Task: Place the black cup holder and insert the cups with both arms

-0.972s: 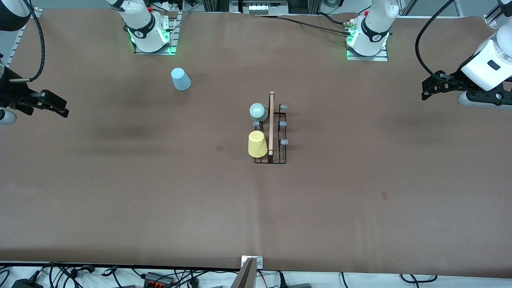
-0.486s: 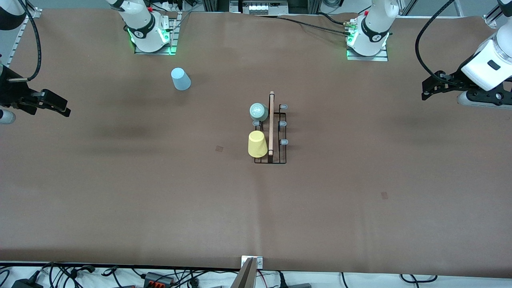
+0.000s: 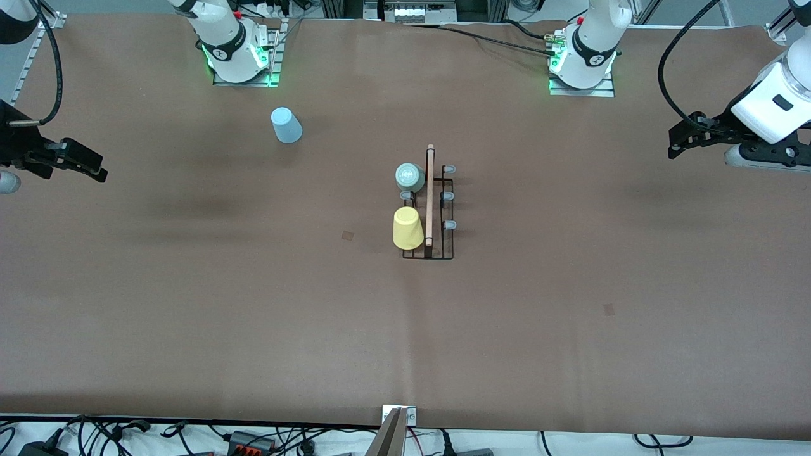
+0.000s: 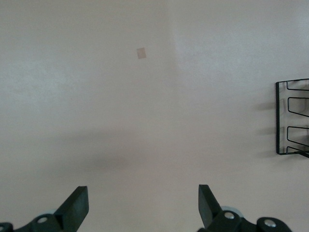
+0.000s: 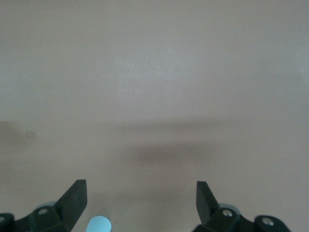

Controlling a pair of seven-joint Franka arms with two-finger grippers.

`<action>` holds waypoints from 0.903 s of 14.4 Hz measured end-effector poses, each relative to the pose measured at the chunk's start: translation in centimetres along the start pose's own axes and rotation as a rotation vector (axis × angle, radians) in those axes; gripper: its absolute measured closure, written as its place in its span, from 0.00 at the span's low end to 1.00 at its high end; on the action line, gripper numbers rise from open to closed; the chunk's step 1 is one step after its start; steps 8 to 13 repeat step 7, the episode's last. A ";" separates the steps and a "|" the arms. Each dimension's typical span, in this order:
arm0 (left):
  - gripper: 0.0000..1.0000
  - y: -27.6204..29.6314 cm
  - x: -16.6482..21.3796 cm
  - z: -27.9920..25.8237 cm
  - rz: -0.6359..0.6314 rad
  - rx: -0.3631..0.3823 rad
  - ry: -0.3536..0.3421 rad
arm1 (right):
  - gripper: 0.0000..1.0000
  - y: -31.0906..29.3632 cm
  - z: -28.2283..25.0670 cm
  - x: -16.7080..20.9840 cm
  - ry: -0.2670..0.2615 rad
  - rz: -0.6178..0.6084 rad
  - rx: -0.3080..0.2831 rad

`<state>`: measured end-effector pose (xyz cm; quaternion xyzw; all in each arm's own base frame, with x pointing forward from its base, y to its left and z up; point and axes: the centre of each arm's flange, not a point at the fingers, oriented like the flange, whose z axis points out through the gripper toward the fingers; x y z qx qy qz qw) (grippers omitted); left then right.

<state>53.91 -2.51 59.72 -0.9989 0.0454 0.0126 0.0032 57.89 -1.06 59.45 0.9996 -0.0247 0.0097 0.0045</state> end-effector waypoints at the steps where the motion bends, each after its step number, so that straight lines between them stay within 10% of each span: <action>1: 0.00 0.0 0.0 0.0 0.000 0.000 0.000 | 0.00 -0.1 0.0 0.0 -0.001 -0.001 0.000; 13: 0.00 0.0 0.0 0.0 0.000 0.000 0.000 | 0.00 0.0 0.1 0.0 -0.003 0.000 0.000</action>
